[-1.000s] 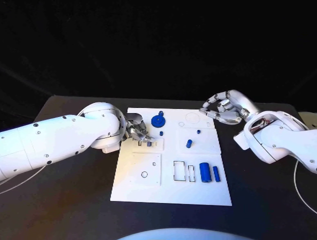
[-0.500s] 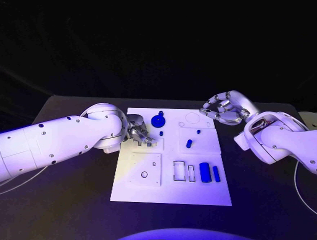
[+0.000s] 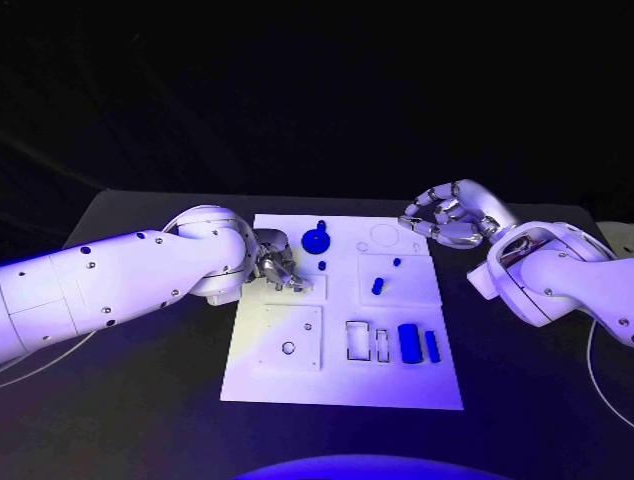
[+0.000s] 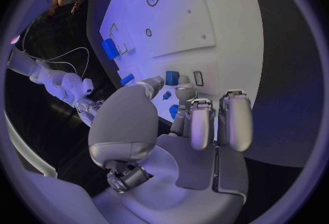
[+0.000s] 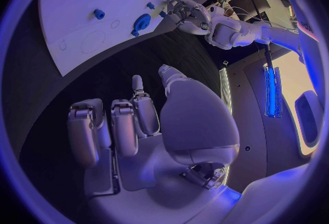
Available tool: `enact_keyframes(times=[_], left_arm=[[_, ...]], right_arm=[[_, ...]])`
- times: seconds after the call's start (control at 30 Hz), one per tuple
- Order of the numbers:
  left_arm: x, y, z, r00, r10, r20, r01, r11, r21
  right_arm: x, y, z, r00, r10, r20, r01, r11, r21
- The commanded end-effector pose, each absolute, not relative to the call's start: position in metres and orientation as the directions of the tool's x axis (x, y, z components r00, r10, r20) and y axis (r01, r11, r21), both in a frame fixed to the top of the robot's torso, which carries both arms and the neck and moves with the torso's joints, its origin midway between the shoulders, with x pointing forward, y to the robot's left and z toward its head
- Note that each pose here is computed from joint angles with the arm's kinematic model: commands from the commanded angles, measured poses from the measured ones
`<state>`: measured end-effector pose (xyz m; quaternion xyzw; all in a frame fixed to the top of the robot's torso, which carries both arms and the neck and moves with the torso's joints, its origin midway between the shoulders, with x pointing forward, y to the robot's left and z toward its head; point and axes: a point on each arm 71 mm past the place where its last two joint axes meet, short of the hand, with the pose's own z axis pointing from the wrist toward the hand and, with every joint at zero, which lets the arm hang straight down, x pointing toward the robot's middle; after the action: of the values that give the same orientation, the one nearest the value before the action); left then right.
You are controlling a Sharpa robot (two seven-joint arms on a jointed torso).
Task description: Assemble the parts on the task board
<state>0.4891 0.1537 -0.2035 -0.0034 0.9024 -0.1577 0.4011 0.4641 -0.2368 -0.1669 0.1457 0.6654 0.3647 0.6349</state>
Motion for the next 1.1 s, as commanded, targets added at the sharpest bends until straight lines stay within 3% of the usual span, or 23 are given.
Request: enact_keyframes(times=[0.03, 1.1], left_arm=[[0.4877, 0.1513, -0.2044, -0.692, -0.122, -0.711, 0.130, 0.948, -0.289], [0.4867, 0.1486, -0.2024, -0.695, -0.230, -0.681, 0.073, 0.920, -0.386]], right_arm=[[0.4637, -0.2355, -0.1670, -0.156, 0.651, -0.743, -0.280, 0.692, 0.665], [0.4640, -0.2356, -0.1680, -0.162, 0.648, -0.744, -0.277, 0.694, 0.665]])
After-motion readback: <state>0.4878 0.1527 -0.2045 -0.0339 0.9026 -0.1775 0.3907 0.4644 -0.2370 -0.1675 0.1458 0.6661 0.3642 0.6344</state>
